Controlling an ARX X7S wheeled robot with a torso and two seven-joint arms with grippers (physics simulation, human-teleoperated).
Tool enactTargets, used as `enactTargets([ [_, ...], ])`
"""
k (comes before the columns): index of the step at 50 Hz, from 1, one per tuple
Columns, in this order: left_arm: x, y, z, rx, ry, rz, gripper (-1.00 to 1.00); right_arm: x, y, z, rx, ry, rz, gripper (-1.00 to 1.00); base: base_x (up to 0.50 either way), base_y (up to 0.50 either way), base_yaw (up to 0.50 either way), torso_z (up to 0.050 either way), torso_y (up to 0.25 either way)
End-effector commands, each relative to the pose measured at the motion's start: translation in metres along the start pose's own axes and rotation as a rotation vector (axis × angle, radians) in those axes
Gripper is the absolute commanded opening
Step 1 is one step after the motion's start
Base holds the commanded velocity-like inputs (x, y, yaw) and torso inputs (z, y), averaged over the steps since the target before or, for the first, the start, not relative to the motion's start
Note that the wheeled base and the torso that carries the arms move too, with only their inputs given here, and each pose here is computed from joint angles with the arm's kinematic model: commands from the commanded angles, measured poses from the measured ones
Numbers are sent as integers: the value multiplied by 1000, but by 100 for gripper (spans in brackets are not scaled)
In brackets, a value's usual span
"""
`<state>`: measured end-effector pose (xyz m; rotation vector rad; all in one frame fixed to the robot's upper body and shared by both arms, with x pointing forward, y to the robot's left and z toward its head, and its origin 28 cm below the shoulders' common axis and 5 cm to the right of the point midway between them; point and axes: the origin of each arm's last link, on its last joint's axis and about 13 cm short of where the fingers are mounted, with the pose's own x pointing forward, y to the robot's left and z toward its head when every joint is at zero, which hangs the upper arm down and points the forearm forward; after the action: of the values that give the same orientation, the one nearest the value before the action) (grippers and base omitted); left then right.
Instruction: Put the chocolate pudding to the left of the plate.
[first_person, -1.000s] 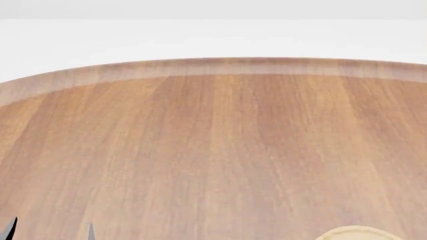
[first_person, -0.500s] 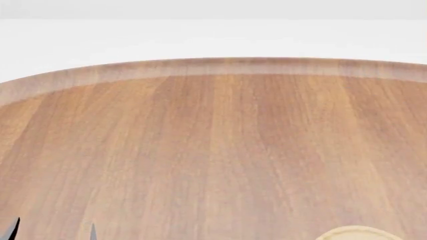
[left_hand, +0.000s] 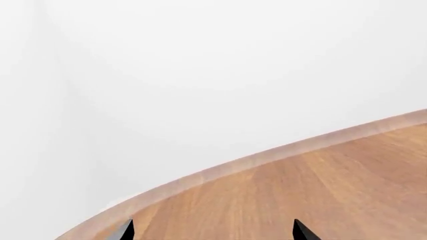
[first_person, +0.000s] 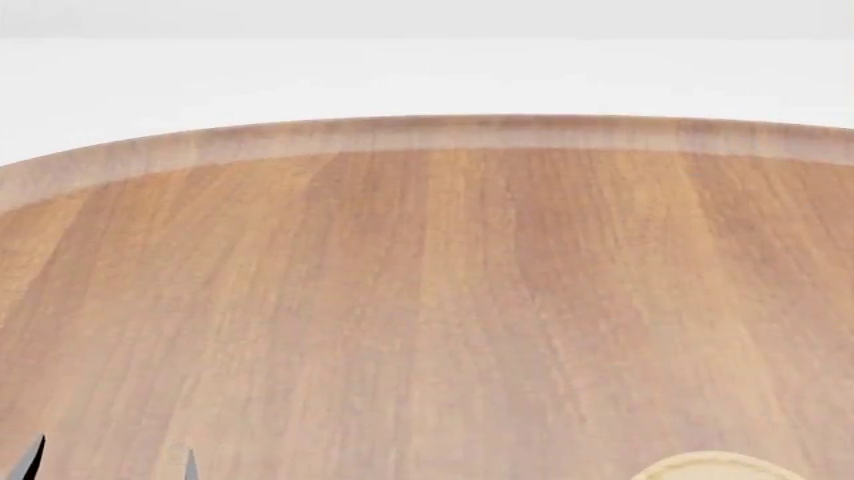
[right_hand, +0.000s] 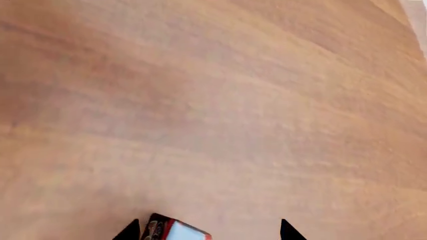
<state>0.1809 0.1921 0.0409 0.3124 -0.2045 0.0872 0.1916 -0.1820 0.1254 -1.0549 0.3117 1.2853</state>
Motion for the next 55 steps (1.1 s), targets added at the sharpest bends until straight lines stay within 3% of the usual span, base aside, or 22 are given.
enactTargets([
  [1,0,-1,0,2,1,-7,100,2,28,-3,34,2,57,100,0,0,0,0,0],
  [9,0,-1,-1,4,2,-5,100,6,44,-11,65,-4,84,100,0,0,0,0,0],
  [19,0,0,1,6,0,-3,100,2,42,-20,98,3,60,100,0,0,0,0,0],
  [34,0,-2,-1,10,4,-7,100,-9,37,-55,245,33,-63,100,0,0,0,0,0],
  [42,0,-2,0,7,2,-8,100,12,55,-67,294,-19,-36,100,0,0,0,0,0],
  [55,-1,-2,0,10,1,-11,100,28,67,-80,361,-81,-48,100,0,0,0,0,0],
])
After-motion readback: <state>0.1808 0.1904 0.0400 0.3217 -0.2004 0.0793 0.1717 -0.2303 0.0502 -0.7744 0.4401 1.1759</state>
